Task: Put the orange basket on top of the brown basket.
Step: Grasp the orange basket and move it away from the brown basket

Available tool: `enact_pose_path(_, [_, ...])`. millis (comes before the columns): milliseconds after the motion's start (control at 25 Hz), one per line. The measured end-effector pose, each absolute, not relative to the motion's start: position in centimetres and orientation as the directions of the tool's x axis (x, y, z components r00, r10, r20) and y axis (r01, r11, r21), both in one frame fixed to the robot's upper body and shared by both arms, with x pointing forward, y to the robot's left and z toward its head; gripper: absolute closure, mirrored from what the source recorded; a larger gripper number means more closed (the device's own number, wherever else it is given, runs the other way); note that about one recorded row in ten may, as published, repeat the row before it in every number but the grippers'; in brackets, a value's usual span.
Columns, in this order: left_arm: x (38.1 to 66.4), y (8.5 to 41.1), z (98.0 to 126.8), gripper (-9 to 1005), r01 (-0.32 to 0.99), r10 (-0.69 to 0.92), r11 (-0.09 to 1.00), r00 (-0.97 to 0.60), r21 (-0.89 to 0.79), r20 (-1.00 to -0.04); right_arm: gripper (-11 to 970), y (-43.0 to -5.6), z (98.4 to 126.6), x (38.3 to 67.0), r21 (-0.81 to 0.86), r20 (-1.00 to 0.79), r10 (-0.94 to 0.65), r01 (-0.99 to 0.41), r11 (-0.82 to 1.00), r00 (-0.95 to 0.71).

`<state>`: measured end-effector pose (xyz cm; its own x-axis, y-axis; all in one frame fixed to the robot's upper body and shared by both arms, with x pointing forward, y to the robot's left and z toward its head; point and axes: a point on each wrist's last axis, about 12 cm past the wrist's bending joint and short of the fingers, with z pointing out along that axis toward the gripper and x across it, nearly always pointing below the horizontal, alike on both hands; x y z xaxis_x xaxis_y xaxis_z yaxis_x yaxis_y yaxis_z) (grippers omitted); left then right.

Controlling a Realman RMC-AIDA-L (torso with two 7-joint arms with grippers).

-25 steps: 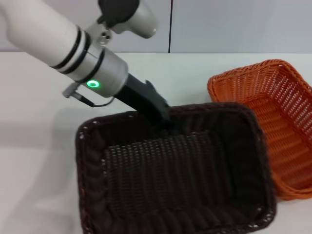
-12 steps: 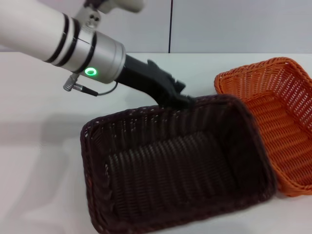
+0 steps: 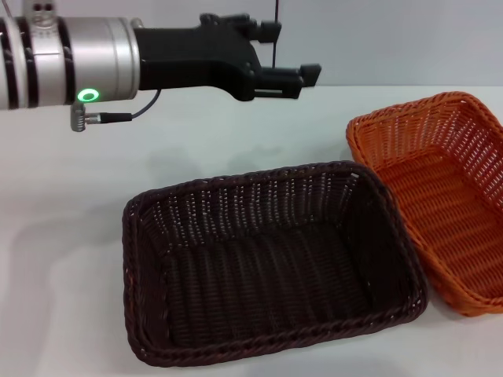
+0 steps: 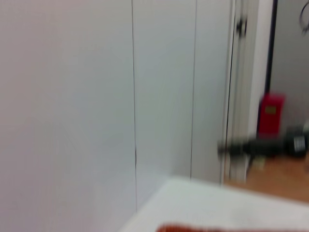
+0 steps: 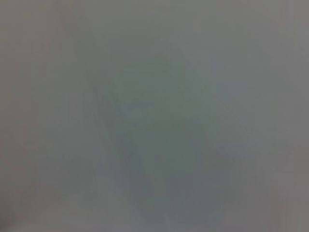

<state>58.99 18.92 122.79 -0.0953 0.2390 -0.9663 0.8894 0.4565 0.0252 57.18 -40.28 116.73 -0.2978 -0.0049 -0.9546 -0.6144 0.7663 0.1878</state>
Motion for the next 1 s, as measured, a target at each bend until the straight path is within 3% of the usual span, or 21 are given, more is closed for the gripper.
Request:
enact_pose_path(120, [58.7,19.5,122.7,189,0.887,0.191,0.461,-0.073,0.024,-0.979,294,-39.7,117.1,57.3,0.171,-0.929,-0.104,-0.663,0.729,-0.354])
enact_pose_path(160, [58.7,20.0,122.8,159,0.883,0.157,0.469,-0.063,0.019,-0.986,294,-38.6,117.4,57.5,0.162,-0.829,-0.314,-0.737,0.656,-0.463])
enact_pose_path(200, [58.7,20.1,122.7,129,0.882,0.140,0.472,-0.063,0.011,-0.988,294,-38.1,117.7,57.7,0.163,-0.767,-0.404,-0.761,0.628,-0.498])
enact_pose_path(360, [59.0,20.7,122.2,130,0.875,0.083,0.483,-0.077,-0.027,-0.994,294,-36.8,118.0,58.4,0.128,-0.606,-0.596,-0.804,0.580,-0.527])
enact_pose_path(720, [59.3,21.0,121.5,131,0.869,0.041,0.488,-0.113,-0.079,-0.993,293,-33.5,118.0,59.0,0.113,-0.424,-0.771,-0.873,0.475,-0.475])
enact_pose_path(1000, [59.4,21.7,121.4,132,0.855,0.005,0.508,-0.124,-0.104,-0.992,293,-30.2,117.5,57.3,0.208,-0.287,-0.883,-0.924,0.321,-0.371])
